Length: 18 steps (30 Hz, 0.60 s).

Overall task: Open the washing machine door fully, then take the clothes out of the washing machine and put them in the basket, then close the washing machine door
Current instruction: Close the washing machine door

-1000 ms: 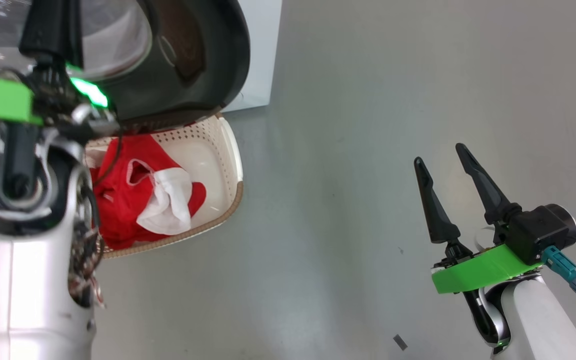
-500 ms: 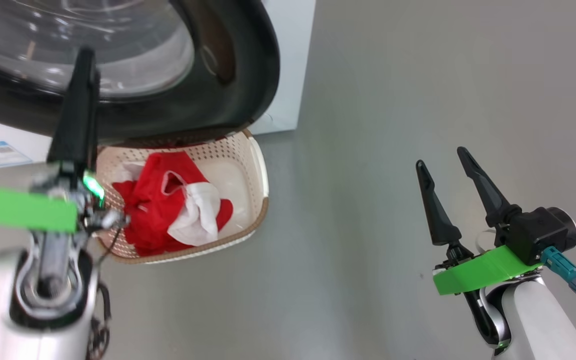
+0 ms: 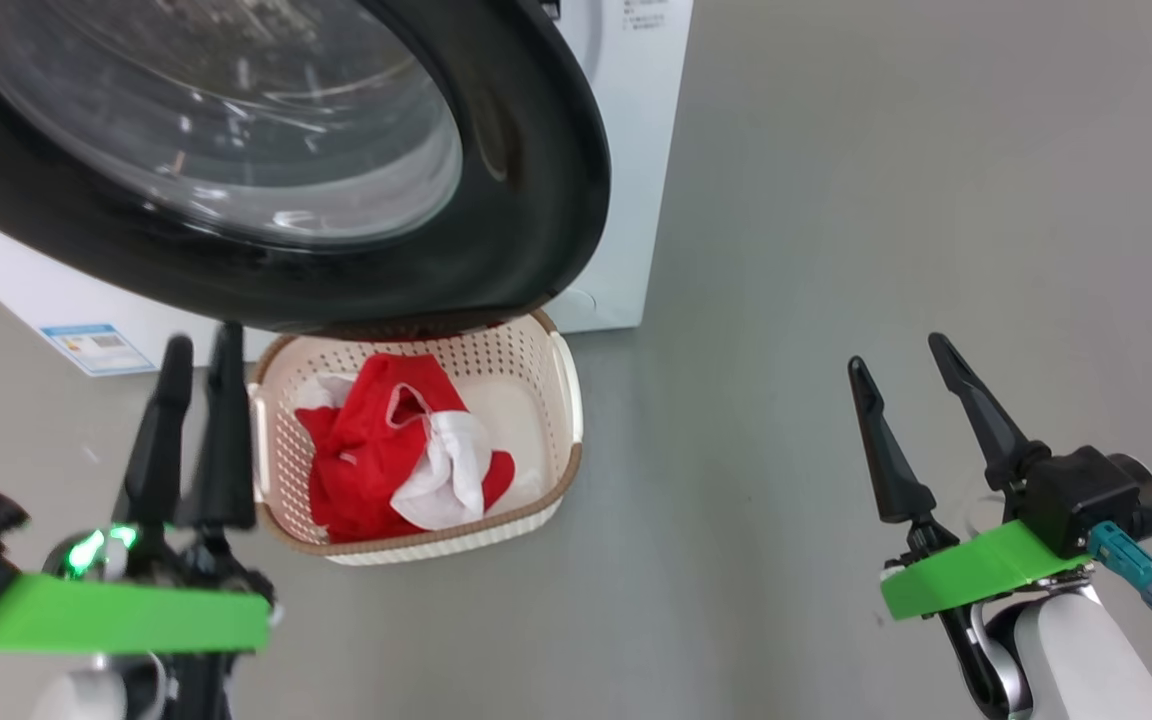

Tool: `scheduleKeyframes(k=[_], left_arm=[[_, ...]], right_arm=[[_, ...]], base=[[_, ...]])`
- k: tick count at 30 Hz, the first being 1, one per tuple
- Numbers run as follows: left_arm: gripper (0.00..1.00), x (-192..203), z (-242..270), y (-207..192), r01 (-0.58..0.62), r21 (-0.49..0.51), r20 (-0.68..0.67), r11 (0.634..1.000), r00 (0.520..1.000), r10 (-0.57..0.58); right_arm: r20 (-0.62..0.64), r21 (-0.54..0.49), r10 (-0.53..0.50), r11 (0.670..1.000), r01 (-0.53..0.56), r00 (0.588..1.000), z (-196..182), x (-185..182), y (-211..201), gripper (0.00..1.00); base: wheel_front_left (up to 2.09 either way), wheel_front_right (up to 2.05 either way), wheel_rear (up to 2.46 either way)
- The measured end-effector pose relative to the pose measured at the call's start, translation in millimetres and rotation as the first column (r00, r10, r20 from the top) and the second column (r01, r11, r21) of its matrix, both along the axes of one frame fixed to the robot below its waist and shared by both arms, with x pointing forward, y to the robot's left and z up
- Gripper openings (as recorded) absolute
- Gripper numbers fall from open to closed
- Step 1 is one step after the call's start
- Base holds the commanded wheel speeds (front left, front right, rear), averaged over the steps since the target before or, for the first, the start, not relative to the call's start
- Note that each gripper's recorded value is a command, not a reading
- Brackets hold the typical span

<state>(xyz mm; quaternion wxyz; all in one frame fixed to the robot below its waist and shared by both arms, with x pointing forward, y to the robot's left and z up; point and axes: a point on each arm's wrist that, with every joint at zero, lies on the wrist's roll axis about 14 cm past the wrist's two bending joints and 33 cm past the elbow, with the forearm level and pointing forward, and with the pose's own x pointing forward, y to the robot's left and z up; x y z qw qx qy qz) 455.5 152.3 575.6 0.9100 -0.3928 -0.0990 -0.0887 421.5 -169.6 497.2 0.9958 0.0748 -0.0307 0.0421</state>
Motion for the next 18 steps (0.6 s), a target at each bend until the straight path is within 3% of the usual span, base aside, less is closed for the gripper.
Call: scheduleKeyframes(k=[5,12,18], left_arm=[[1.0,-18,-5,10,-0.072,0.221,0.01,0.973,0.997,0.071],[1.0,-38,-12,22,-0.148,0.394,0.02,0.907,0.988,0.152],[1.0,-58,-23,32,-0.176,0.479,0.004,0.86,0.98,0.199]], right_arm=[[0.014,-0.001,0.002,1.0,-0.002,1.0,6,-7,1,1.0],[0.04,0.0,-0.003,1.0,0.003,0.999,16,-14,0,1.0],[0.035,0.001,-0.013,1.0,0.013,0.999,15,-29,-3,1.0]], base=[[0.0,0.0,0.0],[0.0,0.0,0.0],[0.0,0.0,0.0]])
